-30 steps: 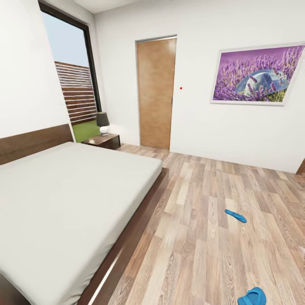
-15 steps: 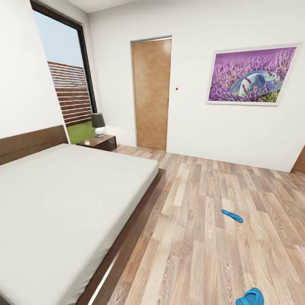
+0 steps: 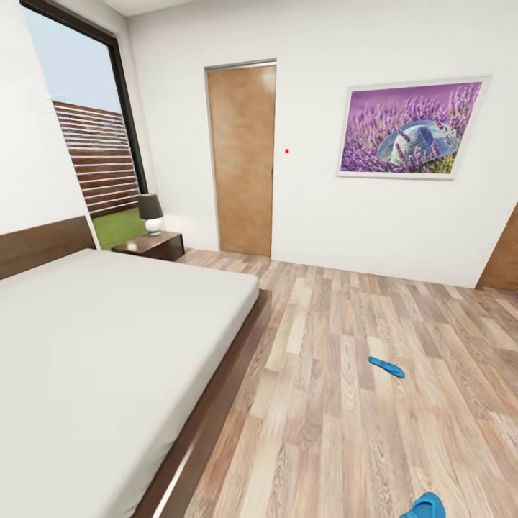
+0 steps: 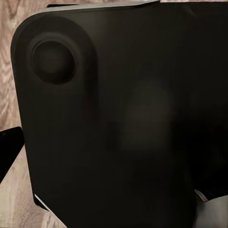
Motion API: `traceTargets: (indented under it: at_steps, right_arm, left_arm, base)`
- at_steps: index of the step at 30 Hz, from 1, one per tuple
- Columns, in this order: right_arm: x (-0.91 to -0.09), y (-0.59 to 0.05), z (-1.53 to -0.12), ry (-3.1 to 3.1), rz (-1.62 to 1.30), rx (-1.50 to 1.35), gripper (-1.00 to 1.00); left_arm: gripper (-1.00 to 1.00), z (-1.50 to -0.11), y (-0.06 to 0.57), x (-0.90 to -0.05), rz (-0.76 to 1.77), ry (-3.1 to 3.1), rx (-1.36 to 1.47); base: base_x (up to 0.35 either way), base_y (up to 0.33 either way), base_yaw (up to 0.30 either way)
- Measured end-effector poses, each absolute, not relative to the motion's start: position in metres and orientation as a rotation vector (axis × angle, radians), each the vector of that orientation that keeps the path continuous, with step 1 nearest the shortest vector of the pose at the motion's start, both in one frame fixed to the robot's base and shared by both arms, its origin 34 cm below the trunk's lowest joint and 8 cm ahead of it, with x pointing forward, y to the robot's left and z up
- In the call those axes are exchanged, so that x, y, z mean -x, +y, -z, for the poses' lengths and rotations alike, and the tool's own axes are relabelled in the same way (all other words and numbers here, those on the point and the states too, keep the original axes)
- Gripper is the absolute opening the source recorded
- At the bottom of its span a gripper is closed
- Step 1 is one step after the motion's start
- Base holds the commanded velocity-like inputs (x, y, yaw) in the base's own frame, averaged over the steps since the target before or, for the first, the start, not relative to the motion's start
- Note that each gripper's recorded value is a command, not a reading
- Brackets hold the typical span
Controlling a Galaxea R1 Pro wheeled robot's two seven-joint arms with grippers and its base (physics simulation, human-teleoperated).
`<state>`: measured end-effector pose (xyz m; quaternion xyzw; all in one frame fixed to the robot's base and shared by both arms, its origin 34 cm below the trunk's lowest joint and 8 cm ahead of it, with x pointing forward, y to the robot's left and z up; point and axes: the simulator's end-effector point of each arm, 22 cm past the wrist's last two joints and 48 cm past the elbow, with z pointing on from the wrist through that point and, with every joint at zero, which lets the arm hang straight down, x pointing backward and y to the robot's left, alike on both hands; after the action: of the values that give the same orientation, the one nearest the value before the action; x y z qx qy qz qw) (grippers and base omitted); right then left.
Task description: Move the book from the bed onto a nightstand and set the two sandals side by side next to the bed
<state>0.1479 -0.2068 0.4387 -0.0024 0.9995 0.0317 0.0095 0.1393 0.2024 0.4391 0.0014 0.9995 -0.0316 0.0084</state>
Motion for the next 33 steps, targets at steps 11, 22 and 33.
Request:
traceTargets:
  at_steps: [11,22,33]
  right_arm:
    - [-0.148,-0.2071,-0.4386,3.121,-0.098,0.009,1.0]
    - [-0.148,-0.2066,-0.4386,3.121,-0.099,0.009,1.0]
    - [-0.148,-0.2066,-0.4386,3.121,-0.099,0.01,1.0]
  left_arm:
    - [1.0,-0.439,0.2026,-0.1393,0.097,3.123,-0.004]
    - [1.0,-0.439,0.2026,-0.1393,0.097,3.124,-0.004]
    - [1.0,-0.439,0.2022,-0.1393,0.098,3.124,-0.004]
  base:
    - [0.229,0.026,-0.053]
    - [0.136,0.003,-0.218]
    - [0.112,0.0,-0.129]
